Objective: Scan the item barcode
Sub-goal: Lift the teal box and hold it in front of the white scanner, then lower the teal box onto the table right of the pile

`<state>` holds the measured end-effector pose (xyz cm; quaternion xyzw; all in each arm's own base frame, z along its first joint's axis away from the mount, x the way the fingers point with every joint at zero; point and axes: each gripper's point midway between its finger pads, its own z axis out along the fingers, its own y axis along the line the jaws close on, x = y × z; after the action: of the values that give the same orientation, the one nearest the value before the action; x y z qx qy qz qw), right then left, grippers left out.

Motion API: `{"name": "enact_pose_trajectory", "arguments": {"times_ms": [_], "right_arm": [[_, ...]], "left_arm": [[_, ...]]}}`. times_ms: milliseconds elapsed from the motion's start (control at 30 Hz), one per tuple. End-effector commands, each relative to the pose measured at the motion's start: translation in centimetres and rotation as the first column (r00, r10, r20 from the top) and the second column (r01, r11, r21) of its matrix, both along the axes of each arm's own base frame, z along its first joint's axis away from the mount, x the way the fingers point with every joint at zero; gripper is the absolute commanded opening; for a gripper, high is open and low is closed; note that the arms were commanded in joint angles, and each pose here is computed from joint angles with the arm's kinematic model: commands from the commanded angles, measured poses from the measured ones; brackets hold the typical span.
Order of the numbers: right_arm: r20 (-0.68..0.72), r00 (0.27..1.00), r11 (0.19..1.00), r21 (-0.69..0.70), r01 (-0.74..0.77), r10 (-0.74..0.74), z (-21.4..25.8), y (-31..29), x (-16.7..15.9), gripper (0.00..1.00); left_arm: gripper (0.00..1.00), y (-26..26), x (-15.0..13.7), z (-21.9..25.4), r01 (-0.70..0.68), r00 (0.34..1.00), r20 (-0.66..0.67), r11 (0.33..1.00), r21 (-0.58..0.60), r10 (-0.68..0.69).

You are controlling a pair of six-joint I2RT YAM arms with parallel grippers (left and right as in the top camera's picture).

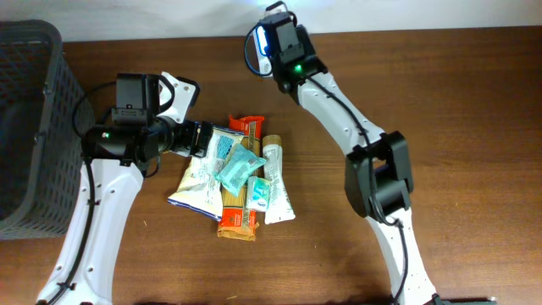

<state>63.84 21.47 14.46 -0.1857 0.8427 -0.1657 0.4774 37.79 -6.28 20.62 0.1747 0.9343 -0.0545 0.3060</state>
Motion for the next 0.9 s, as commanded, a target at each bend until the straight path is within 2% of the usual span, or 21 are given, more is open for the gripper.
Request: {"name": "enact_pose_trajectory", "arguments": {"times_ms": [0, 233, 333, 400, 433, 467, 500, 567, 600, 733, 767, 800, 833, 867], "right_arm": [[-0.013, 0.998, 0.988, -0.136, -0.066, 0.065, -2.1, 0.4, 0.7, 0.04], [-0.027, 0.994, 0.987, -0.118, -0.110, 0.107, -2.3, 1.2, 0.6, 0.04], [-0.039, 0.989, 0.984, 0.108, -0.139, 0.144, 3.1, 1.9, -1.3, 0.04], [-0.100, 0.975, 0.947, 0.276, -0.163, 0.197, 6.0, 1.5, -3.6, 0.04], [-0.232, 0.933, 0.842, 0.527, -0.117, 0.275, 9.0, 0.2, -7.9, 0.04], [-0.361, 0.890, 0.781, 0.625, 0.010, 0.278, 10.0, -3.0, -11.3, 0.04], [-0.542, 0.813, 0.775, 0.600, 0.198, 0.213, 8.6, -8.3, -15.0, 0.04], [-0.734, 0.677, 0.805, 0.366, 0.468, -0.060, 3.8, -17.6, -17.7, 0.04], [-0.824, 0.548, 0.780, 0.247, 0.575, -0.143, -0.4, -21.4, -20.0, 0.04], [-0.934, 0.308, 0.696, 0.101, 0.710, -0.178, -10.4, -25.9, -26.4, 0.04], [-0.941, 0.288, 0.686, 0.092, 0.722, -0.177, -10.9, -26.3, -27.1, 0.09], [-0.947, 0.270, 0.676, 0.082, 0.732, -0.177, -11.1, -26.7, -27.6, 0.26], [-0.953, 0.273, 0.682, 0.113, 0.722, -0.131, -10.8, -26.3, -27.7, 0.47], [-0.951, 0.304, 0.698, 0.184, 0.692, -0.051, -10.3, -25.2, -27.3, 0.52]], "left_arm": [[0.99, 0.1, 0.1, 0.9, 0.011, 1.000, 0.027, 1.000, 0.007, -0.011], [0.99, 0.1, 0.1, 0.9, 0.011, 1.000, 0.027, 1.000, 0.007, -0.011], [0.99, 0.2, 0.1, 0.9, 0.008, 1.000, 0.027, 1.000, 0.007, -0.008], [0.99, 0.2, 0.1, 0.9, 0.008, 1.000, 0.027, 1.000, 0.007, -0.008], [0.99, 0.2, 0.1, 0.9, 0.008, 1.000, 0.027, 1.000, 0.007, -0.008], [0.99, 0.1, 0.1, 0.9, 0.009, 1.000, 0.027, 1.000, 0.007, -0.009], [0.99, 0.1, 0.1, 0.9, 0.009, 1.000, 0.027, 1.000, 0.007, -0.009], [0.99, 0.2, 0.1, 0.9, 0.008, 1.000, 0.027, 1.000, 0.007, -0.008], [0.99, 0.1, 0.1, 0.9, 0.008, 1.000, 0.027, 1.000, 0.007, -0.009], [0.99, 0.2, 0.1, 0.9, 0.008, 1.000, 0.027, 1.000, 0.007, -0.008], [0.99, 0.2, 0.1, 0.9, 0.008, 1.000, 0.027, 1.000, 0.007, -0.008], [0.99, 0.2, 0.1, 0.9, 0.008, 1.000, 0.027, 1.000, 0.007, -0.008], [0.99, 0.2, 0.1, 0.9, 0.008, 1.000, 0.027, 1.000, 0.007, -0.008], [0.99, 0.2, 0.1, 0.9, 0.008, 1.000, 0.027, 1.000, 0.007, -0.008]]}}
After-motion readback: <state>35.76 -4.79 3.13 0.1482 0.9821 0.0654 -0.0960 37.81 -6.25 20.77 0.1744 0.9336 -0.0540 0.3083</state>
